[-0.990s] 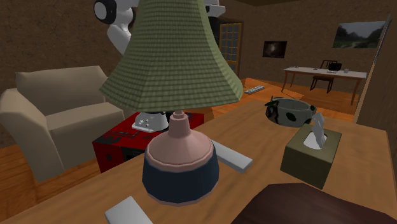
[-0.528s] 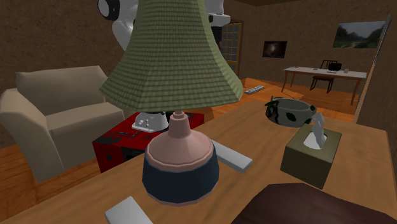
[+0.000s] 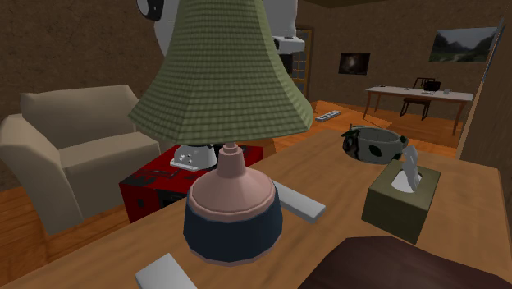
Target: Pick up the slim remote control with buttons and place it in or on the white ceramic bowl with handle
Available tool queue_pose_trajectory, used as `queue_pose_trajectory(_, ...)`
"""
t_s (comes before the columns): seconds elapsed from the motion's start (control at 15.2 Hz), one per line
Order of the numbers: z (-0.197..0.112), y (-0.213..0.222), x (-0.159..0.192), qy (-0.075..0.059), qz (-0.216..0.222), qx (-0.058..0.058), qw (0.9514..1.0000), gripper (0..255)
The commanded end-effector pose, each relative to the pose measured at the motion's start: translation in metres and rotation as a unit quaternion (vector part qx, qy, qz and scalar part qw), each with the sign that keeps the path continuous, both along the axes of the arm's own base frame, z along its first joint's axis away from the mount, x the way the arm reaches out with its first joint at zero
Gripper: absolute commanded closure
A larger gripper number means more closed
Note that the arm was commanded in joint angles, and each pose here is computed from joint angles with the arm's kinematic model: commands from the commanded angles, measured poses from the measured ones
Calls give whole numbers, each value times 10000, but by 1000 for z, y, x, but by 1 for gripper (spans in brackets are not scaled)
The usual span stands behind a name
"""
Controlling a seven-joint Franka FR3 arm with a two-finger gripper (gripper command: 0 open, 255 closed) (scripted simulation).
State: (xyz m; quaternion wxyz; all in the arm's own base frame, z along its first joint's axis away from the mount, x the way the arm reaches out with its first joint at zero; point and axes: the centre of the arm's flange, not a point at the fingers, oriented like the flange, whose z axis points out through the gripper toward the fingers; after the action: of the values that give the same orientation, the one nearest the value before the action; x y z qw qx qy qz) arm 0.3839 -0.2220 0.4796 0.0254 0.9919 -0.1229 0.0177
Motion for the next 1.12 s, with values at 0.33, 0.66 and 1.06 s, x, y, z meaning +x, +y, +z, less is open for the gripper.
queue_pose_trajectory(0.33,-46,-79,24,50,-212,73,9997,0)
queue_pose_trajectory(0.66,-80,-136,38,85,-364,131,9992,0)
queue_pose_trajectory(1.06,-114,-185,48,115,-493,180,9986,0)
